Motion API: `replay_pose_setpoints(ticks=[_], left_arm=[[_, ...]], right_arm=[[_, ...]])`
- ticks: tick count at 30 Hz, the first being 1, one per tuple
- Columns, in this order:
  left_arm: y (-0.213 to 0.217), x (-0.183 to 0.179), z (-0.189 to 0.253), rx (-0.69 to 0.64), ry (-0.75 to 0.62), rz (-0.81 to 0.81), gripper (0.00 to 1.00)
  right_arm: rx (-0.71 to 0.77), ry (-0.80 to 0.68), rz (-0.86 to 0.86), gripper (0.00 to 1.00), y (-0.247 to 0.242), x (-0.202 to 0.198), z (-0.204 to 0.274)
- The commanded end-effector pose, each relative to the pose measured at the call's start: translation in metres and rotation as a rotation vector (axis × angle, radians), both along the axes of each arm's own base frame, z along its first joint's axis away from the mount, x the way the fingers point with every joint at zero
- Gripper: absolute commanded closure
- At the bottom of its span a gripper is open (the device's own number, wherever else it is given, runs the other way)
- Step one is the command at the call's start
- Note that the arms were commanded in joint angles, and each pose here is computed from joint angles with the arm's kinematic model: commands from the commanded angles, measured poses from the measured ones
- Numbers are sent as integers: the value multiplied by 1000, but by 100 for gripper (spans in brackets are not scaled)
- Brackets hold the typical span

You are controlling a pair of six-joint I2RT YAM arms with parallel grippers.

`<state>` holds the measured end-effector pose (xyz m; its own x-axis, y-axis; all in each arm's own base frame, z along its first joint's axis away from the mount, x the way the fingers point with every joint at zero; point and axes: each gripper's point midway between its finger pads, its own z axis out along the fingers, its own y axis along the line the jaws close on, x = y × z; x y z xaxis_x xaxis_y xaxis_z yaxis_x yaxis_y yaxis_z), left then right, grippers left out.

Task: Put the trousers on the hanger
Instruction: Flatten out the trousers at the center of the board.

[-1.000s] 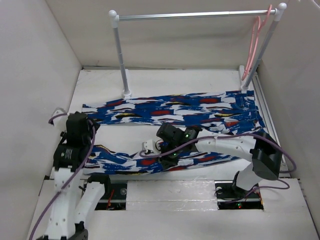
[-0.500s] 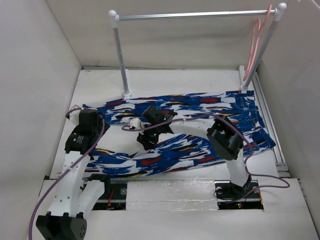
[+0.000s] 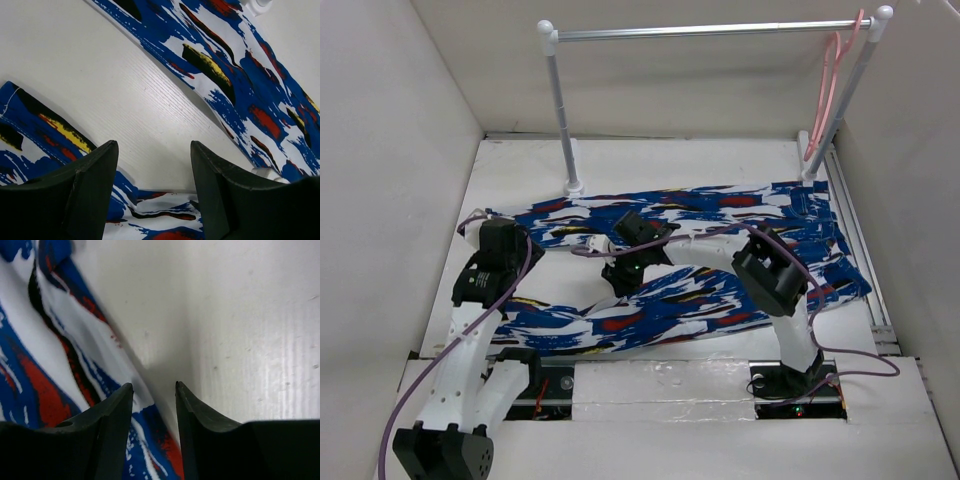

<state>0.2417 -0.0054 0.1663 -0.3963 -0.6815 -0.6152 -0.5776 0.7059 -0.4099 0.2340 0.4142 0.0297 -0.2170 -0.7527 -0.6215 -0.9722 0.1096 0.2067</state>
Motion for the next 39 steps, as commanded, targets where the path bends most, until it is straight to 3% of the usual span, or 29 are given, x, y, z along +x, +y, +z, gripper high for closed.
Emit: replay_pose_setpoints(ticks=[1, 4, 7, 8, 10, 16, 21, 25, 27, 30, 31, 32, 36, 38, 39], left_arm=[[0, -1, 0, -1, -16, -3, 44], [1, 0, 3, 1, -24, 1, 44], [2, 1, 3, 8, -18, 1, 44], [2, 1, 1, 9, -7, 1, 44], [-1, 1, -6, -3, 14, -5, 44], [-12, 4, -23, -56, 55, -30, 44], [3, 12, -38, -50, 104, 50, 44], [13, 13, -51, -19, 132, 105, 42], [18, 14, -58, 0, 143, 132, 41], [26, 17, -66, 24, 162, 183, 40], [30, 17, -69, 34, 172, 203, 40], [31, 16, -72, 38, 176, 211, 40], [31, 16, -87, 21, 193, 245, 40], [29, 11, -104, 6, 236, 259, 41], [29, 12, -111, 6, 254, 261, 42]], right_arm=[[12, 67, 52, 53, -11, -23, 3], [26, 114, 95, 52, -12, -35, 4], [6, 130, 117, 67, -12, -41, -3], [5, 134, 118, 84, -12, -41, -4], [31, 113, 94, 100, -7, -31, -1], [166, 2, -87, 100, 11, 32, 42], [209, -93, -233, 100, 7, 85, 63], [212, -106, -287, 100, -2, 100, 63], [242, -114, -303, 96, -3, 104, 69], [293, -107, -280, 70, 1, 99, 84], [303, -110, -267, 52, 2, 97, 89], [302, -102, -256, 48, 0, 93, 94], [327, -110, -237, 42, -4, 73, 122], [322, -96, -235, 46, -11, 59, 124], [348, -119, -225, 53, -13, 50, 143]])
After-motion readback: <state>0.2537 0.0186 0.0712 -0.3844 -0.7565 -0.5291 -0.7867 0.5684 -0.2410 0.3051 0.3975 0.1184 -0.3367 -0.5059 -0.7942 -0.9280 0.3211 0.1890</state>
